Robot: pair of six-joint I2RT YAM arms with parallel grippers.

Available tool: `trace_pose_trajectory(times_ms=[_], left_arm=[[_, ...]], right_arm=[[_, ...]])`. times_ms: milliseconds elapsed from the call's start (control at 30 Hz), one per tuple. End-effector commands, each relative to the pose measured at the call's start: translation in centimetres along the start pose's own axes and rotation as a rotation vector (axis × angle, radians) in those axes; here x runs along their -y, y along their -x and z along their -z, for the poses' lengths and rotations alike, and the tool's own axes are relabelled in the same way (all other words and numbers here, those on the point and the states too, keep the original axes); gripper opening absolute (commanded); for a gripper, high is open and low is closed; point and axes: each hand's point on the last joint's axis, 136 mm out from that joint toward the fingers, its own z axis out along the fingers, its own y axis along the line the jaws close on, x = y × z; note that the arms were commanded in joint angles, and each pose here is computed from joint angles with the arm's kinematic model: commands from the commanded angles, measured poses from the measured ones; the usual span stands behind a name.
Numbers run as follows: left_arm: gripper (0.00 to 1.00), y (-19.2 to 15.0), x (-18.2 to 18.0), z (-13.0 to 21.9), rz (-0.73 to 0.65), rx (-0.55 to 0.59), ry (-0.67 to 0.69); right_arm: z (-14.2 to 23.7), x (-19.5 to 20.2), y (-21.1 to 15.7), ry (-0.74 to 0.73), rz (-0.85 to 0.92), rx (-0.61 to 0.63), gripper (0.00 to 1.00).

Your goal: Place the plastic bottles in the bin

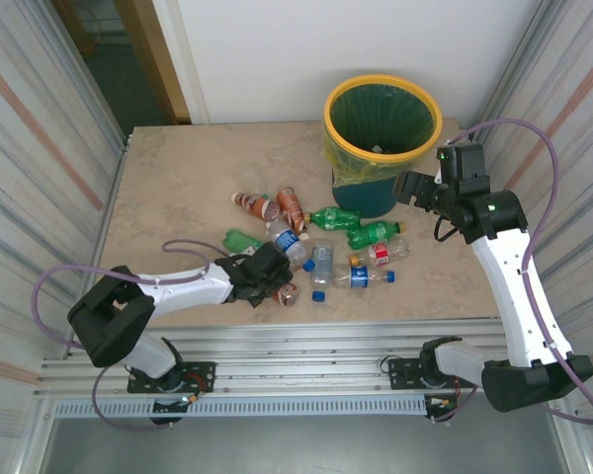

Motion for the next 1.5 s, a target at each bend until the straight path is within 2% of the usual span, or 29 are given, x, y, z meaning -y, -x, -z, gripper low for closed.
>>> trace_pose_trajectory(times_ms=[0,233,433,700,900,1133,1467], left_arm=[[0.7,-0.1,-2.1,0.3,0.032,0.012,0.057],[0.55,0.7,-3.3,1.1,0.071,0.064,0.061],[0.42,2.7,-3.5,3.0,0.057,0.164,0.037],[0.37,6.0,-4.0,7.7,-0.013,0.337,-0.02],[0.38,8.3,-1.7,12.0,-0.175,0.475,-0.152],[0.38,9.5,4.1,17.6,-0.416,0.611,-0.385],[0.39,6.3,12.6,24.8,-0.872,0.768,-0.799]], right_arm=[[0.4,-0.1,0.3,0.01,-0.02,0.03,0.98],[0.7,-0.2,0.5,0.019,-0.027,0.046,0.98],[1.0,-0.6,0.7,0.046,-0.033,0.061,0.98],[1.5,-2.3,0.7,0.161,-0.011,0.088,0.98],[2.2,-4.7,1.1,0.294,0.006,0.1,0.98],[3.7,-8.0,1.4,0.472,0.037,0.131,0.98],[6.1,-15.9,0.5,0.821,0.103,0.062,1.0]])
